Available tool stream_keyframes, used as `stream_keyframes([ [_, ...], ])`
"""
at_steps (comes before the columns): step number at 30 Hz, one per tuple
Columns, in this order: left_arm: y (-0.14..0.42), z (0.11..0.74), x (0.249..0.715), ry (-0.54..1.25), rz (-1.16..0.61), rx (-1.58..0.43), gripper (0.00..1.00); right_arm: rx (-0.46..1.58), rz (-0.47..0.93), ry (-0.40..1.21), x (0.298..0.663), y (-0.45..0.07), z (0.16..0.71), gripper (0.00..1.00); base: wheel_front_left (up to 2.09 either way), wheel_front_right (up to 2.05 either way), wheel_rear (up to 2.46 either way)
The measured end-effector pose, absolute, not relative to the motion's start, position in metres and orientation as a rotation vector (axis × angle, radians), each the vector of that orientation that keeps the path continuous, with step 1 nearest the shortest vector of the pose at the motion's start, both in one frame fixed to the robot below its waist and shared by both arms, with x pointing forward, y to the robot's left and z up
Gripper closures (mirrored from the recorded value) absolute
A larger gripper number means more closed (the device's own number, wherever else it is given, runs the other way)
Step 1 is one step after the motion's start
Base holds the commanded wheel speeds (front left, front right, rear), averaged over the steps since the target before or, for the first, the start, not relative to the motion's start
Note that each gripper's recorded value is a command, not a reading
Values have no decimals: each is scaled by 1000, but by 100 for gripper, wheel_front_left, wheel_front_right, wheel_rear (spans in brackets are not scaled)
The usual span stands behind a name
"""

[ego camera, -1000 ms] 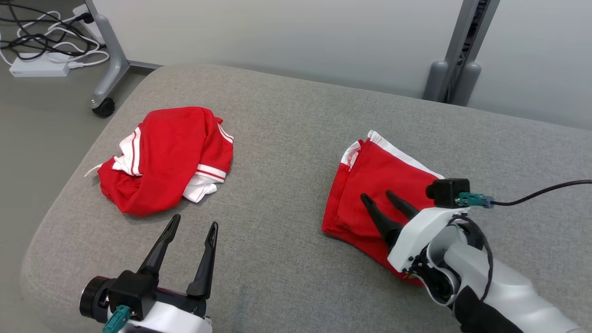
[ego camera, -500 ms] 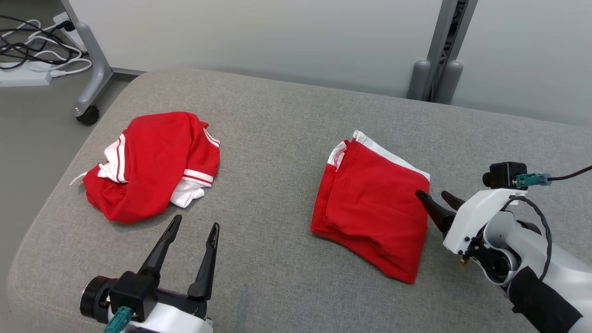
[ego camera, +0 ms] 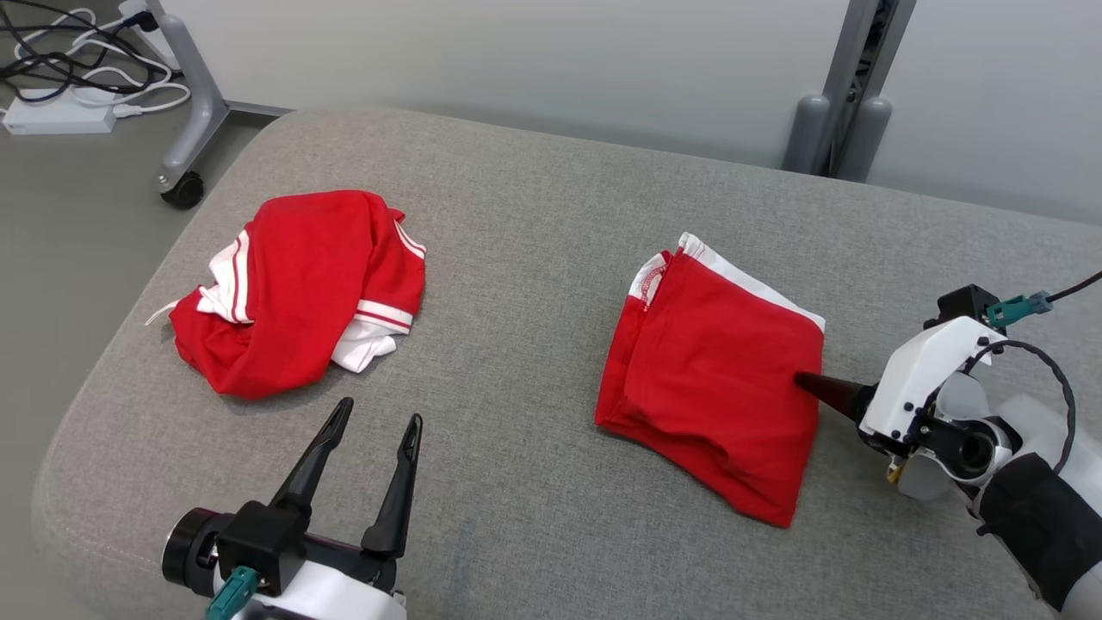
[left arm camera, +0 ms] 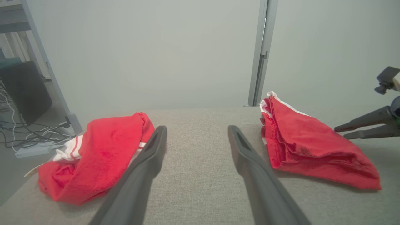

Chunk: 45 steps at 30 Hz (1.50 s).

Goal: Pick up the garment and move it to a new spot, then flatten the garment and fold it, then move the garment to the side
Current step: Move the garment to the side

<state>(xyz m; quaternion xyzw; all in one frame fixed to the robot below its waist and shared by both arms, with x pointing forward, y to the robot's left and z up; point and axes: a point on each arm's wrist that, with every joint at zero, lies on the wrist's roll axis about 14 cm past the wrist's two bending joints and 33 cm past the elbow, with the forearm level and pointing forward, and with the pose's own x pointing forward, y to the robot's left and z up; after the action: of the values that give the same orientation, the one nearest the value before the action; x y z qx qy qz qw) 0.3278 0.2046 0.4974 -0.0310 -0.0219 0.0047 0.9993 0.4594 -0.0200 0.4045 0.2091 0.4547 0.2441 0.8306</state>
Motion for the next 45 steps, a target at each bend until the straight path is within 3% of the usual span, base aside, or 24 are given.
stream_keyframes([
  [16, 211, 494, 328, -30, 33, -63, 0, 510, 533, 1124, 443, 0, 384, 3, 0, 0, 0],
  [17, 211, 493, 328, -27, 32, -64, 0, 512, 532, 1123, 444, 1, 384, 12, 0, 0, 0],
  [18, 211, 493, 328, -26, 33, -65, 0, 514, 533, 1118, 445, 4, 384, 58, 0, 0, 0],
  [19, 211, 493, 329, -25, 34, -65, 0, 513, 539, 1111, 446, 7, 385, 92, 0, 0, 0],
  [20, 212, 492, 329, -24, 36, -65, 0, 510, 544, 1104, 447, 9, 385, 92, 0, 0, 0],
  [21, 212, 492, 329, -22, 37, -64, 0, 501, 551, 1100, 447, 12, 385, 100, 0, 0, 0],
  [34, 204, 496, 333, -41, 10, -73, 0, 415, 571, 1023, 454, -10, 406, 100, 0, 0, 0],
  [45, 182, 494, 352, -35, -77, -67, 0, 250, 463, 940, 486, -85, 425, 100, 0, 0, 0],
])
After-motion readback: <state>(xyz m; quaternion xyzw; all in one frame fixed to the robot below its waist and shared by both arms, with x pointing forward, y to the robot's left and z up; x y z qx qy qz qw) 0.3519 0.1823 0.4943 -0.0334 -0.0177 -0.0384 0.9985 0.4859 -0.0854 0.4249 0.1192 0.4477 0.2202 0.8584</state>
